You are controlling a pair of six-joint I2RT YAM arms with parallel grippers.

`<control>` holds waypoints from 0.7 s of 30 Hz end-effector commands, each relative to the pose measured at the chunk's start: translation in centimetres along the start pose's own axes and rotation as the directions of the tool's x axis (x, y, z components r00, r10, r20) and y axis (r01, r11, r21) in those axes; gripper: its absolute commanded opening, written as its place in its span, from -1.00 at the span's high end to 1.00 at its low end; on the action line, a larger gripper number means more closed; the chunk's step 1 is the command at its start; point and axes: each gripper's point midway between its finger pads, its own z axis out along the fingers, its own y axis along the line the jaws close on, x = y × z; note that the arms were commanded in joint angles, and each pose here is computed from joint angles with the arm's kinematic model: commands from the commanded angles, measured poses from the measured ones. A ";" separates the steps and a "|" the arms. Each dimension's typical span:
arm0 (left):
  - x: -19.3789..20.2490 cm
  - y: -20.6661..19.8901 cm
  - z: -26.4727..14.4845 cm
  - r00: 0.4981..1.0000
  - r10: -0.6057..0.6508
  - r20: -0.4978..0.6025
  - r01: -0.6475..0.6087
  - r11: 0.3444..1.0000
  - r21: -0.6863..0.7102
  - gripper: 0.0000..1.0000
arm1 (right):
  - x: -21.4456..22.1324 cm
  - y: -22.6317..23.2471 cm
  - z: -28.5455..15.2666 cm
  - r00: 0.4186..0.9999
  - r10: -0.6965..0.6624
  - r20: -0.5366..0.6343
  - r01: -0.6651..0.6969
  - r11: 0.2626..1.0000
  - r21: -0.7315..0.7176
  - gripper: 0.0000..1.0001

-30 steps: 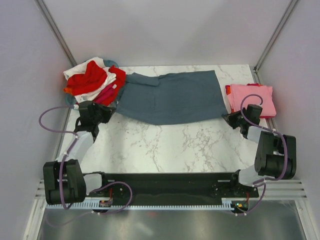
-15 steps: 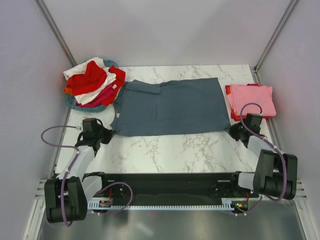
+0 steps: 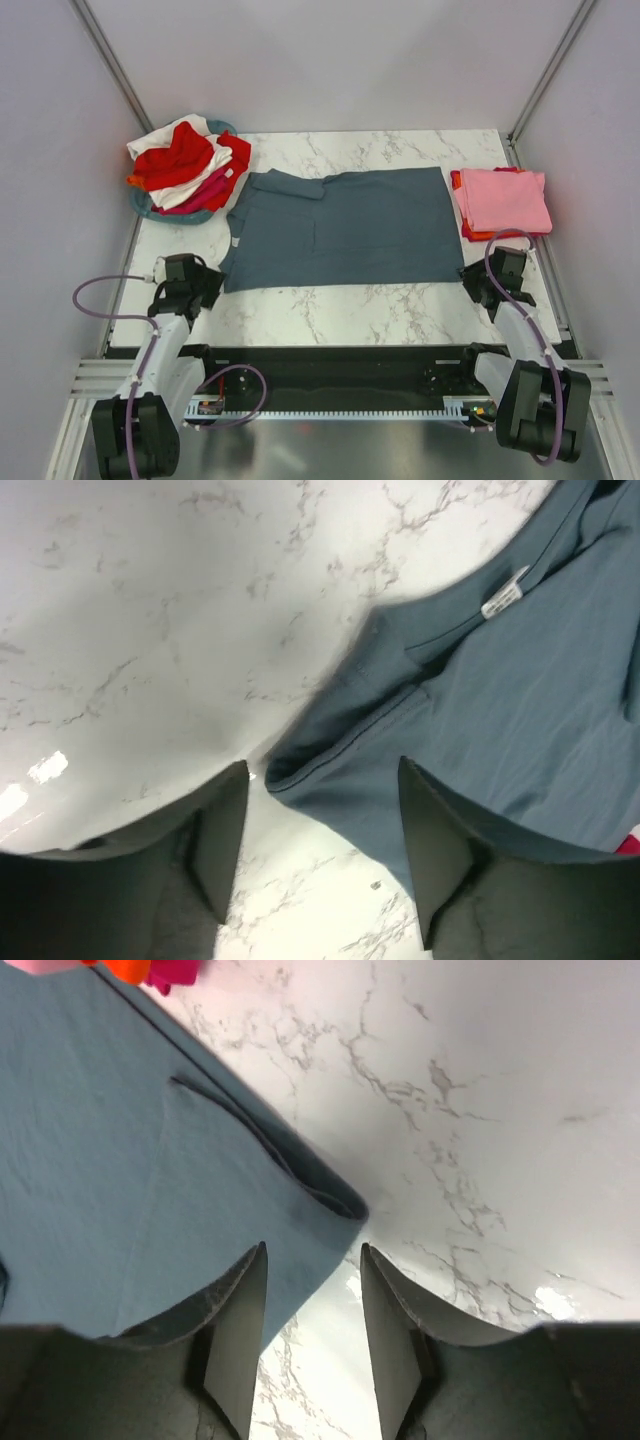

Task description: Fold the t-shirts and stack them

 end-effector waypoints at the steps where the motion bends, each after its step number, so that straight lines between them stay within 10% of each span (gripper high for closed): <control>1: -1.7 -0.1 -0.7 0.998 0.002 0.059 0.001 0.999 -0.050 -0.48 | -1.2 -0.4 -0.5 0.998 -0.010 0.055 0.008 0.999 0.032 -0.02; 14: -7.9 -13.4 -6.1 0.913 0.365 0.181 -0.397 0.899 0.186 -0.59 | -7.9 10.5 -3.2 0.918 -0.331 0.220 0.352 0.933 -0.068 0.07; 21: -10.1 -20.0 -5.5 0.915 0.343 0.212 -0.395 0.867 0.304 -0.81 | -8.5 18.4 -1.7 0.852 -0.467 0.237 0.503 0.855 -0.125 0.07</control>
